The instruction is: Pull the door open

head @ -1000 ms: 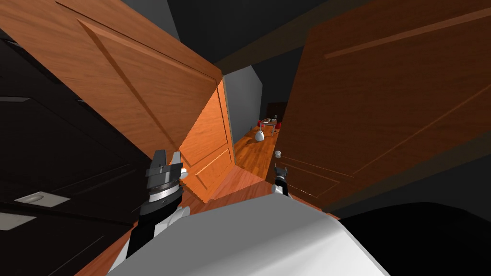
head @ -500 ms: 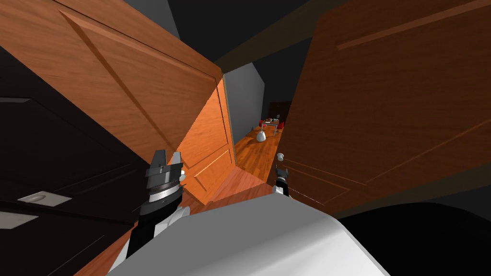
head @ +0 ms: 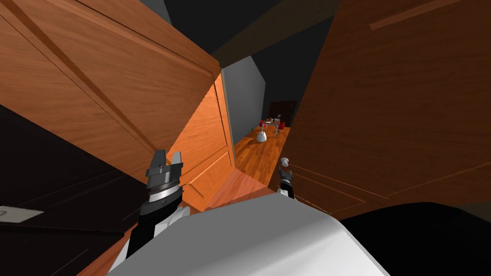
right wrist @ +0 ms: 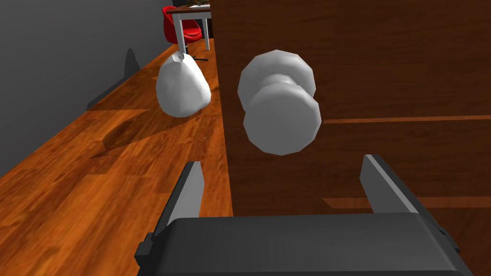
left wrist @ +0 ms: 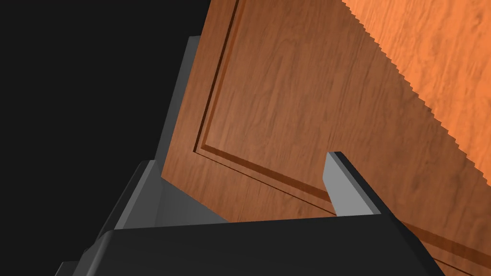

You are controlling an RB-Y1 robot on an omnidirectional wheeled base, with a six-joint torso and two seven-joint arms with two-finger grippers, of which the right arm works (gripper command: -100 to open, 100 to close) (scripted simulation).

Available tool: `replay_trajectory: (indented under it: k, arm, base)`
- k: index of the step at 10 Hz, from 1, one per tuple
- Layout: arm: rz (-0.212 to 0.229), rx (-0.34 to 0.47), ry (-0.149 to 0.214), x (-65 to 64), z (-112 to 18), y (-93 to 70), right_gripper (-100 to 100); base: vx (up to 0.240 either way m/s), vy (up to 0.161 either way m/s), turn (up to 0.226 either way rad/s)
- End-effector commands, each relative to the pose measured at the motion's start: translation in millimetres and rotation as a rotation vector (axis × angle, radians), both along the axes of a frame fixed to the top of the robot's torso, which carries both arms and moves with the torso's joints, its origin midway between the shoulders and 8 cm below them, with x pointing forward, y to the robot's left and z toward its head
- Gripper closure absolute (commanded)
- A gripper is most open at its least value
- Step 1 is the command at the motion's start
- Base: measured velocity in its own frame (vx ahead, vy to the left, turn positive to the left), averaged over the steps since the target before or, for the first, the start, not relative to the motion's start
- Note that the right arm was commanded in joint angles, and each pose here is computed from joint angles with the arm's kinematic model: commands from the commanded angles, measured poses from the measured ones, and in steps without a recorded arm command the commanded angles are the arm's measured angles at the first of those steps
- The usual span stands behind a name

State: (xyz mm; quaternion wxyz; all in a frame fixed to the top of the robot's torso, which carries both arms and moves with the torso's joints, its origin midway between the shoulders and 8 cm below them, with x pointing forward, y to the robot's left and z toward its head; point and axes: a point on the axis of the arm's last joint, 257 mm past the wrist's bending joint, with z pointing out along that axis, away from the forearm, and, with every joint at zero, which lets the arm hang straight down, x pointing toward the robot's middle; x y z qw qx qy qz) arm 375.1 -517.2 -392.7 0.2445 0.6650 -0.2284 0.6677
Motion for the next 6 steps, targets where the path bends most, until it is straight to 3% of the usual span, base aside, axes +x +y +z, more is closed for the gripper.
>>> replay_trajectory:
  k: [1, 2, 3, 6]
  arm:
    - [-0.001, 0.002, -0.003, -9.6, 1.0, -9.5, -100]
    - [-0.001, 0.002, -0.003, -9.6, 1.0, -9.5, -100]
    - [-0.002, 0.003, -0.003, -21.4, 0.4, -22.9, -100]
    - [-0.002, 0.003, -0.001, -38.1, 0.5, -41.3, -100]
  base:
    - [0.128, -0.017, 0.007]
    - [0.073, -0.02, -0.001]
    - [0.12, -0.028, 0.008]
    - [0.165, -0.032, 0.006]
